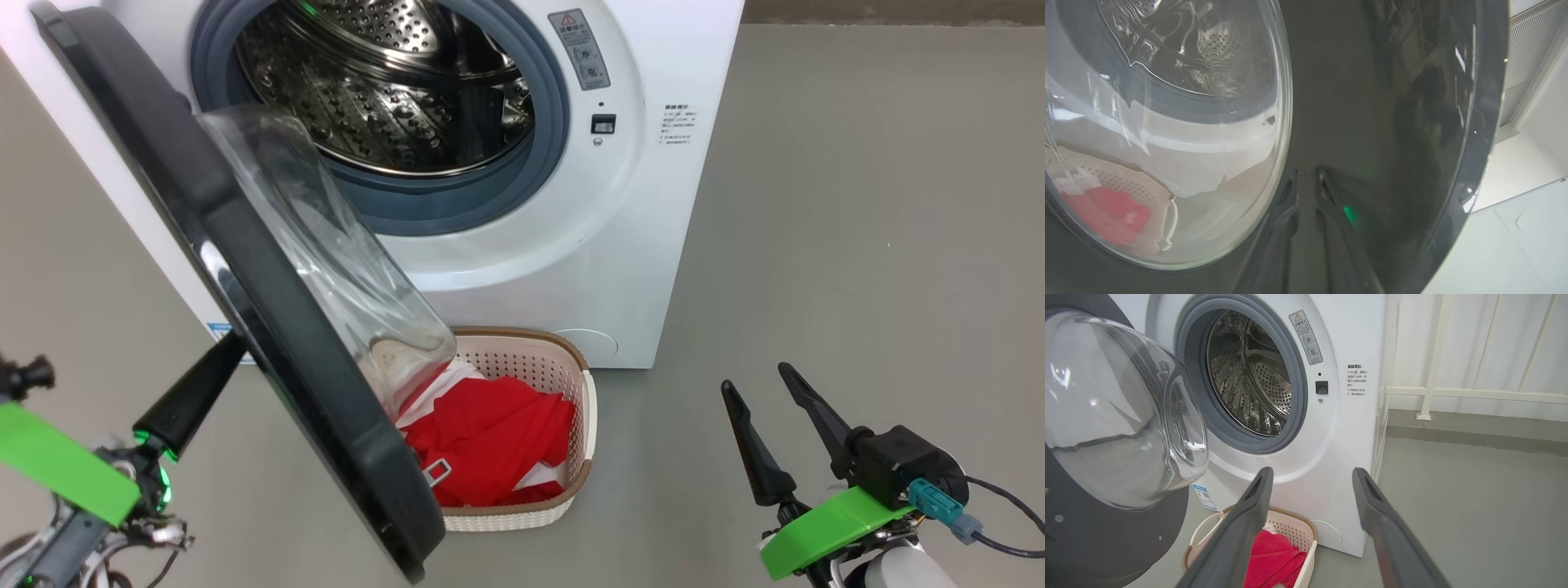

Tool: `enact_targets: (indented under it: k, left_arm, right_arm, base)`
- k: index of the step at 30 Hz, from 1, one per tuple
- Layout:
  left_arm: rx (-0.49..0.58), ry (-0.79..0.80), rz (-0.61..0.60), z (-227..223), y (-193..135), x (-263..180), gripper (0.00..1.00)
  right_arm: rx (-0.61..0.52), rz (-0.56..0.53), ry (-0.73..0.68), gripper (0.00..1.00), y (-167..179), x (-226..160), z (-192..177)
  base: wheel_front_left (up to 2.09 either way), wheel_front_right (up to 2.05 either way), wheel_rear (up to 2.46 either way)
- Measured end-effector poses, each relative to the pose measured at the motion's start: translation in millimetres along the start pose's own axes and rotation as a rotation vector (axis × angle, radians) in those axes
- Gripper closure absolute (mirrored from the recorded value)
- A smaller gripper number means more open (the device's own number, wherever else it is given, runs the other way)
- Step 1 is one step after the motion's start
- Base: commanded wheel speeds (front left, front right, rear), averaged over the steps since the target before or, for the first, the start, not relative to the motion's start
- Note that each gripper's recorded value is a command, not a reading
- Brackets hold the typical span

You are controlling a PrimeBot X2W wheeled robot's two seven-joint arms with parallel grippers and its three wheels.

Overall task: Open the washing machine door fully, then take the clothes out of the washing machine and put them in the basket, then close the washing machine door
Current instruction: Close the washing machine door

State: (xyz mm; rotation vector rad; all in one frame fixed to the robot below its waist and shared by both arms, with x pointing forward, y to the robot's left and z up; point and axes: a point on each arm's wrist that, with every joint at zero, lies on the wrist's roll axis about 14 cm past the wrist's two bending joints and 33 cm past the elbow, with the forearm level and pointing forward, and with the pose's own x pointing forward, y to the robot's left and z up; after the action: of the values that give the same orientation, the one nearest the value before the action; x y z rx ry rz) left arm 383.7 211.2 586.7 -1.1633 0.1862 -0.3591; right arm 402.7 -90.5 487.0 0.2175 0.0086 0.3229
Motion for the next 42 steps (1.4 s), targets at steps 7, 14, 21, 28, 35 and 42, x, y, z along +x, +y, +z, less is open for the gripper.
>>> enact_targets:
  k: [7, 14, 21, 28, 35, 42]
  left_arm:
    - [0.149, -0.175, 0.121, 19, 19, -17, 0.0]
    - [0.573, -0.351, 0.226, 34, 18, -30, 0.0]
    - [0.932, -0.461, 0.338, 34, 55, -53, 0.0]
    - [1.061, -0.451, 0.393, 29, 64, -54, 0.0]
    - [1.144, -0.432, 0.453, 24, 71, -63, 0.0]
    - [1.125, -0.409, 0.486, 12, 81, -71, 0.0]
  right_arm:
    - [0.002, -0.005, -0.006, 0.0, -1, 0, 2]
    - [0.005, -0.008, -0.015, 0.0, 0, -1, 5]
    - [0.013, -0.017, -0.031, 0.0, 0, -2, 10]
    - [0.026, -0.028, -0.034, 0.0, -1, -4, 10]
    - [0.031, -0.039, -0.029, 0.0, -5, -2, 7]
    - [0.034, -0.035, -0.028, 0.0, -3, -2, 7]
  base:
    - [0.0, 0.0, 0.0]
    - [0.0, 0.0, 0.0]
    - [0.0, 0.0, 0.0]
    - [0.0, 0.0, 0.0]
    - [0.0, 0.0, 0.0]
    - [0.0, 0.0, 0.0]
